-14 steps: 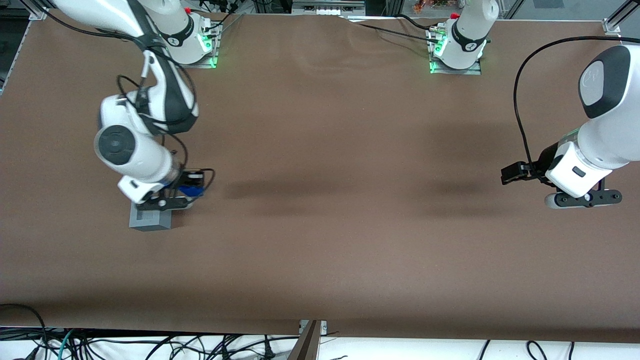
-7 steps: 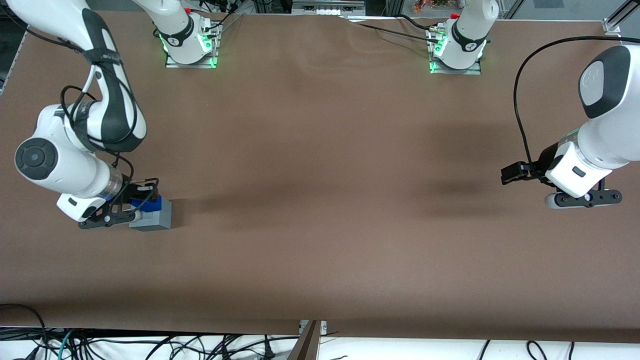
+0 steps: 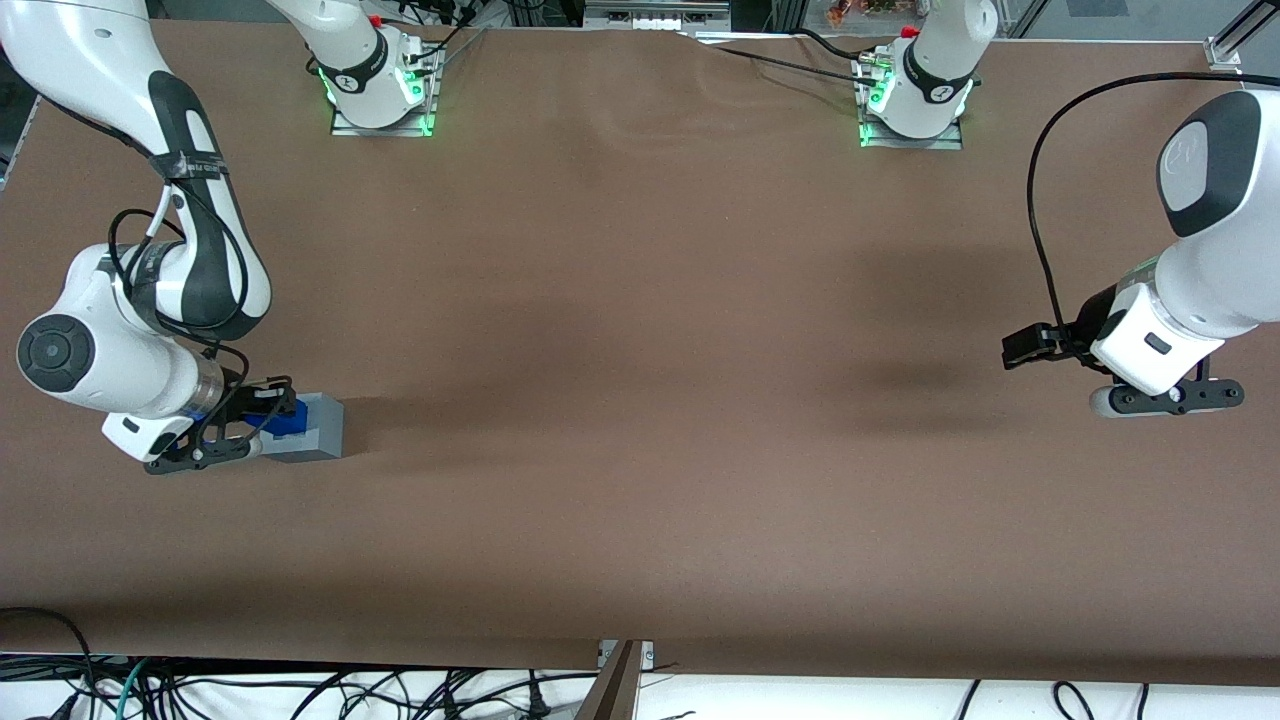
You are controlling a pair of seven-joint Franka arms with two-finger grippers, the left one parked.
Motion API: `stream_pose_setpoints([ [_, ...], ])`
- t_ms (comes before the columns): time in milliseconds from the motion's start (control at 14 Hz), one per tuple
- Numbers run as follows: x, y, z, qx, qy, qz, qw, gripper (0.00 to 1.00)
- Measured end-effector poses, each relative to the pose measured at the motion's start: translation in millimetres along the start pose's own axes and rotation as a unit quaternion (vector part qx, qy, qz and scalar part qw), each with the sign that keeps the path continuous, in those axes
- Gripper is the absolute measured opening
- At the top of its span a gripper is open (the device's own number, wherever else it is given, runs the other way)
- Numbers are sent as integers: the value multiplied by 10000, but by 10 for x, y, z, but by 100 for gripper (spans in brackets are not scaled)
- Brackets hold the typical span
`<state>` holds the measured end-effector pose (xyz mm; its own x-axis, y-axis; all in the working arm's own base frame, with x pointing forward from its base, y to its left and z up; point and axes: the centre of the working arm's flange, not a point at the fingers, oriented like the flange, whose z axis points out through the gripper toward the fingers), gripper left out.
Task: Insert blue part into gray base with right arm
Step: 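Lower the blue part into the gray base's square hole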
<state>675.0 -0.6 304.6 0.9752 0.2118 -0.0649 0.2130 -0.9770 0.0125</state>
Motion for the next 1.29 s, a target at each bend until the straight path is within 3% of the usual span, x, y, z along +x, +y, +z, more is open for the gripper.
stream_pose_setpoints([
  [1286, -8, 76, 32, 33, 14, 90, 10000, 51],
])
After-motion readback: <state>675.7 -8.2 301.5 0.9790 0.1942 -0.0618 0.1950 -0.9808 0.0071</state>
